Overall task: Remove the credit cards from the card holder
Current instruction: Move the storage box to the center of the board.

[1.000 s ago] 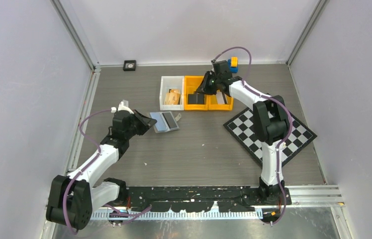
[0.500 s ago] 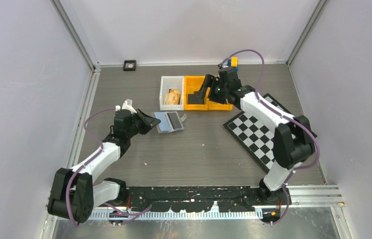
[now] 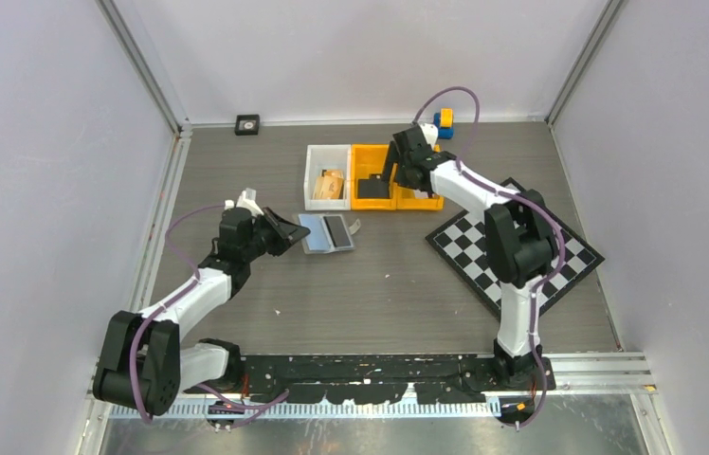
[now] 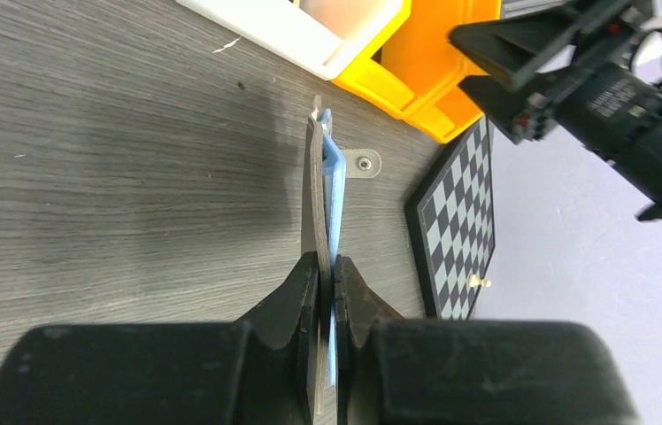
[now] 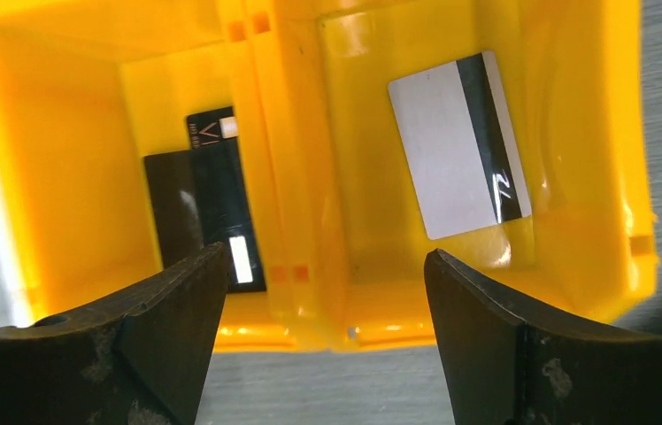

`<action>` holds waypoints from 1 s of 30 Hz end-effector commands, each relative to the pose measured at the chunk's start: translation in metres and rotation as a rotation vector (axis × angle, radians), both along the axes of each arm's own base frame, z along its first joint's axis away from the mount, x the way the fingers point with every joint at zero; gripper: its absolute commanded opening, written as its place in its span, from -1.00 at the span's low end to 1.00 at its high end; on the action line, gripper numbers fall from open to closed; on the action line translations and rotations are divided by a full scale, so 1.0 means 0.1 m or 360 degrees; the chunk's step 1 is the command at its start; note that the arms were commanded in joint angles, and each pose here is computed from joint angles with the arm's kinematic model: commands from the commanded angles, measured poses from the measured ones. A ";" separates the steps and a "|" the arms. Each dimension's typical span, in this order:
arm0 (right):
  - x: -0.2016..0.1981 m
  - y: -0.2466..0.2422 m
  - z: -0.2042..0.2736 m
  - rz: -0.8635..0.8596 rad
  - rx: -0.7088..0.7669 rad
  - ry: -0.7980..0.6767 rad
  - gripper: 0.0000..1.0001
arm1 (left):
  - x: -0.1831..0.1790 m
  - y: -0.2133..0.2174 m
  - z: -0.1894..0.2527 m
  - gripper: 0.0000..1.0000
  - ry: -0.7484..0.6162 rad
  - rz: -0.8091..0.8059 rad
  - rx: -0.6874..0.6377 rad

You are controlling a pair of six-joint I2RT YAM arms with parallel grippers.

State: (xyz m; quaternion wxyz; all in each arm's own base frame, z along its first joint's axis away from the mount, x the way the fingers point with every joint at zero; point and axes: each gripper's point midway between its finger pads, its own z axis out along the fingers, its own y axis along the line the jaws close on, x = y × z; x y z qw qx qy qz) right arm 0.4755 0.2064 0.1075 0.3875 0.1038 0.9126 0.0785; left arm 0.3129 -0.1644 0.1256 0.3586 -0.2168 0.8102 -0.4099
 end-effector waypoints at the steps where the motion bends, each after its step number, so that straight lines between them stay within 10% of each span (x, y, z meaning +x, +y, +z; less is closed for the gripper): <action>1: 0.25 -0.02 0.06 -0.0056 -0.0092 -0.0059 0.72 | 0.05 -0.08 0.24 -1.00 -0.0152 -0.0061 -0.0078; 16: 0.25 0.11 0.33 0.0024 0.0009 -0.0376 -0.84 | 0.05 -0.12 0.23 -1.00 -0.0140 -0.0089 -0.0095; 30: -0.20 0.11 1.12 -0.0068 -0.0031 -0.1155 -0.99 | 0.07 -0.11 0.16 -1.00 -0.0120 -0.0084 -0.0073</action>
